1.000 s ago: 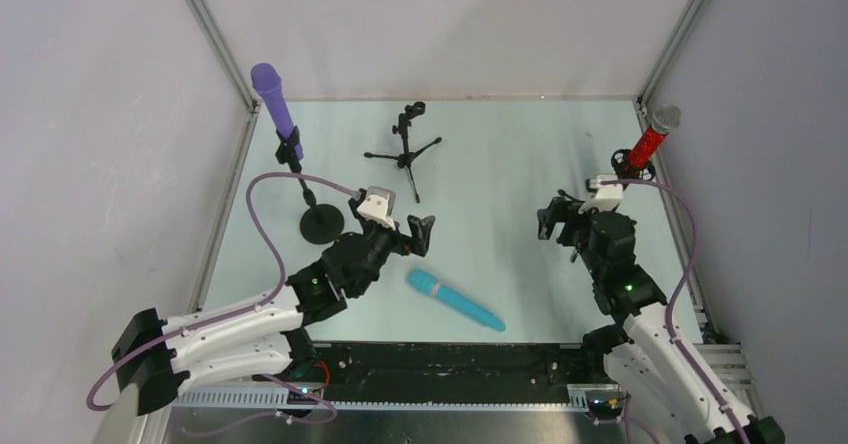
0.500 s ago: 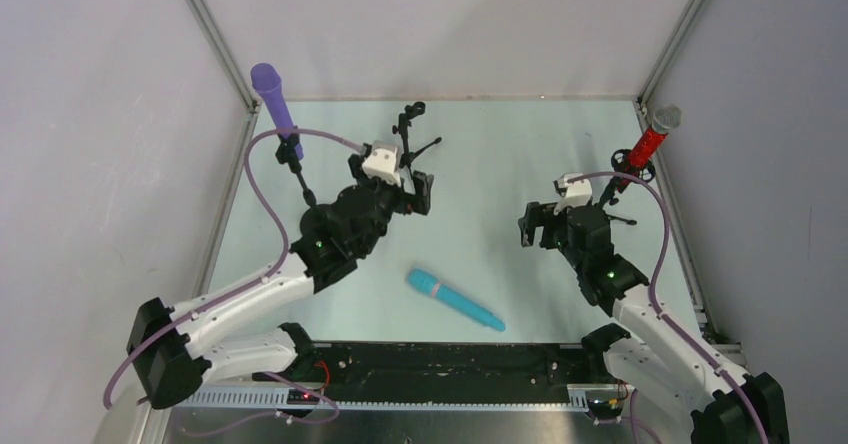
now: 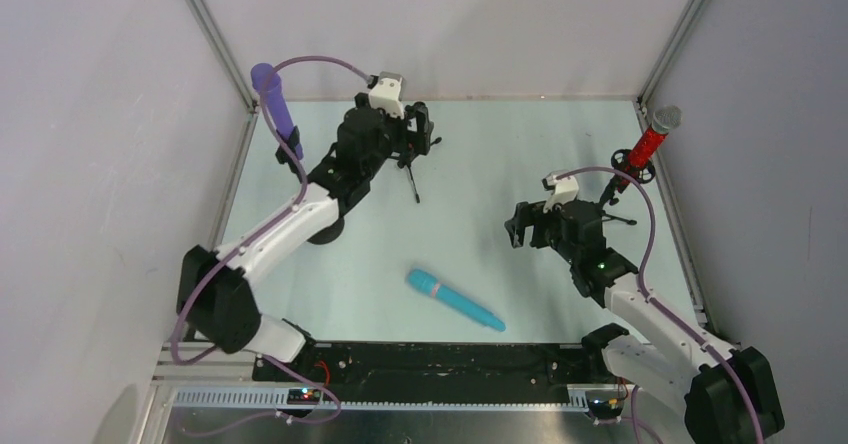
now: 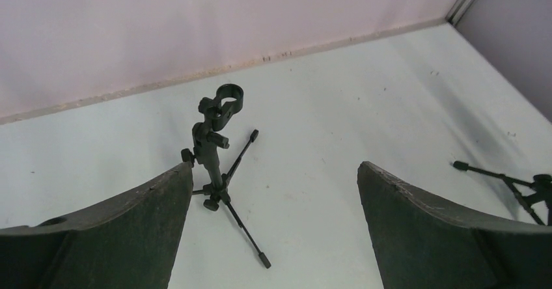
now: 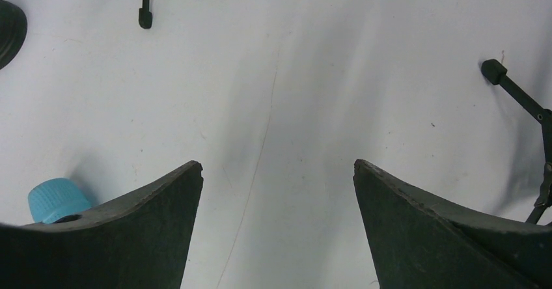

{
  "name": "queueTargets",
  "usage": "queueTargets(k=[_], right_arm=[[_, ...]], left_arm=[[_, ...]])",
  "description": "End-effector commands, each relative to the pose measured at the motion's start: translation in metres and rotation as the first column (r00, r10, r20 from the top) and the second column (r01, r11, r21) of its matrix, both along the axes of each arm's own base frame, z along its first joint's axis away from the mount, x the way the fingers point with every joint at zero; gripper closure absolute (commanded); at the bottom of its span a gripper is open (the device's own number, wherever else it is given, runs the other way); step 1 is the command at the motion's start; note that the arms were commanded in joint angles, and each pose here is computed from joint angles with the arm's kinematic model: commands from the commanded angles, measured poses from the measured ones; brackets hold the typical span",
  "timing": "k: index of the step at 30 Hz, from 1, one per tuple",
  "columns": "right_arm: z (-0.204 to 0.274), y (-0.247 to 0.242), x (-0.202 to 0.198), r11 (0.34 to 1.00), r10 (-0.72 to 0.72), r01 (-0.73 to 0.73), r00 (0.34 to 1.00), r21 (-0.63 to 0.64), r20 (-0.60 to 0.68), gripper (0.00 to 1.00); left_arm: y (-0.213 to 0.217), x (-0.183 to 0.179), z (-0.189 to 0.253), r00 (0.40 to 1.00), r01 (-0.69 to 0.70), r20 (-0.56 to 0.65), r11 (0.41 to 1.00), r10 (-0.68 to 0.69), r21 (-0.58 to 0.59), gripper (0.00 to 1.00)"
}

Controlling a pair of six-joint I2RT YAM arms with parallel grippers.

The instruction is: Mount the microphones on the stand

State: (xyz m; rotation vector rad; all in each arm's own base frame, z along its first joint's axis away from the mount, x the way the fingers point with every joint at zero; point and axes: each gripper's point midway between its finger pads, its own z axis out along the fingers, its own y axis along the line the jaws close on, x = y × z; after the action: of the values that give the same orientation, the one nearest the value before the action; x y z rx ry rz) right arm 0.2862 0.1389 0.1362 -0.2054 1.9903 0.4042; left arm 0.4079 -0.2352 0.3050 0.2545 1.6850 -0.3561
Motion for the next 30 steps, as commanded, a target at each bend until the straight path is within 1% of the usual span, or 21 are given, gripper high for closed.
queueTargets(k=[1,2,3,4,5,6,7,8,10,11,12,13,14,15,16,22,24,28,30], right_arm=[[0.011,0.001,0.007,0.999,0.005,-0.007,0.999,0.04,0.043,0.1],[0.009,-0.001,0.007,0.999,0.001,-0.003,0.999,0.04,0.043,0.1],[0.009,-0.005,0.008,0.999,-0.007,0.005,0.999,0.042,0.046,0.1],[0.007,-0.007,0.007,0.999,-0.011,0.009,0.999,0.044,0.043,0.1],[0.007,-0.01,0.008,0.999,-0.018,0.015,0.999,0.051,0.043,0.11],[0.006,-0.012,0.008,0.998,-0.021,0.019,0.999,0.054,0.041,0.11],[0.006,-0.015,0.009,0.998,-0.027,0.025,0.999,0.061,0.038,0.11],[0.005,-0.016,0.009,0.998,-0.03,0.027,0.999,0.064,0.035,0.11],[0.003,-0.02,0.011,0.997,-0.041,0.038,0.999,0.07,0.03,0.11],[0.002,-0.02,0.01,0.997,-0.038,0.036,0.999,0.074,0.026,0.11],[0.002,-0.021,0.011,0.996,-0.042,0.04,0.999,0.077,0.027,0.11],[0.001,-0.021,0.011,0.996,-0.041,0.039,0.999,0.078,0.025,0.11],[0.001,-0.022,0.012,0.996,-0.044,0.042,0.999,0.08,0.023,0.11],[0.0,-0.023,0.013,0.996,-0.046,0.044,0.999,0.08,0.022,0.12],[0.0,-0.024,0.013,0.996,-0.048,0.046,0.999,0.082,0.021,0.12],[-0.001,-0.029,0.016,0.994,-0.062,0.061,0.998,0.095,0.013,0.12],[-0.001,-0.03,0.017,0.993,-0.064,0.063,0.998,0.098,0.014,0.12],[-0.002,-0.03,0.017,0.993,-0.065,0.064,0.998,0.101,0.011,0.13],[-0.002,-0.03,0.018,0.993,-0.065,0.063,0.998,0.102,0.01,0.13]], left_arm=[[-0.015,0.022,-0.009,0.994,0.096,-0.053,0.995,-0.097,-0.026,0.0],[-0.013,0.029,-0.006,0.995,0.088,-0.051,0.996,-0.09,-0.027,0.0],[-0.014,0.036,-0.018,0.993,0.09,-0.073,0.996,-0.091,-0.009,0.0],[-0.013,0.042,-0.016,0.994,0.084,-0.069,0.996,-0.084,-0.003,0.0],[-0.014,0.049,-0.028,0.993,0.083,-0.088,0.996,-0.081,0.016,0.0],[-0.012,0.055,-0.026,0.993,0.079,-0.084,0.997,-0.077,0.02,0.0],[-0.014,0.061,-0.039,0.991,0.086,-0.108,0.996,-0.081,0.037,0.0],[-0.012,0.067,-0.038,0.991,0.079,-0.111,0.996,-0.074,0.041,0.0],[-0.014,0.08,-0.058,0.986,0.089,-0.15,0.994,-0.078,0.066,0.01],[-0.017,0.083,-0.058,0.984,0.102,-0.151,0.993,-0.092,0.064,0.02],[-0.016,0.088,-0.068,0.982,0.104,-0.168,0.992,-0.09,0.076,0.02],[-0.017,0.09,-0.069,0.98,0.109,-0.176,0.991,-0.093,0.08,0.03],[-0.015,0.093,-0.081,0.975,0.11,-0.205,0.989,-0.089,0.097,0.03],[-0.014,0.096,-0.08,0.975,0.108,-0.205,0.989,-0.085,0.101,0.04],[-0.012,0.099,-0.089,0.972,0.107,-0.222,0.987,-0.079,0.118,0.05],[0.001,0.114,-0.104,0.975,0.059,-0.22,0.977,-0.013,0.204,0.06],[0.004,0.116,-0.105,0.977,0.053,-0.214,0.972,-0.003,0.23,0.04],[0.005,0.114,-0.104,0.98,0.077,-0.199,0.963,-0.025,0.259,0.02],[0.004,0.113,-0.096,0.985,0.086,-0.164,0.962,-0.043,0.261,0.01]])
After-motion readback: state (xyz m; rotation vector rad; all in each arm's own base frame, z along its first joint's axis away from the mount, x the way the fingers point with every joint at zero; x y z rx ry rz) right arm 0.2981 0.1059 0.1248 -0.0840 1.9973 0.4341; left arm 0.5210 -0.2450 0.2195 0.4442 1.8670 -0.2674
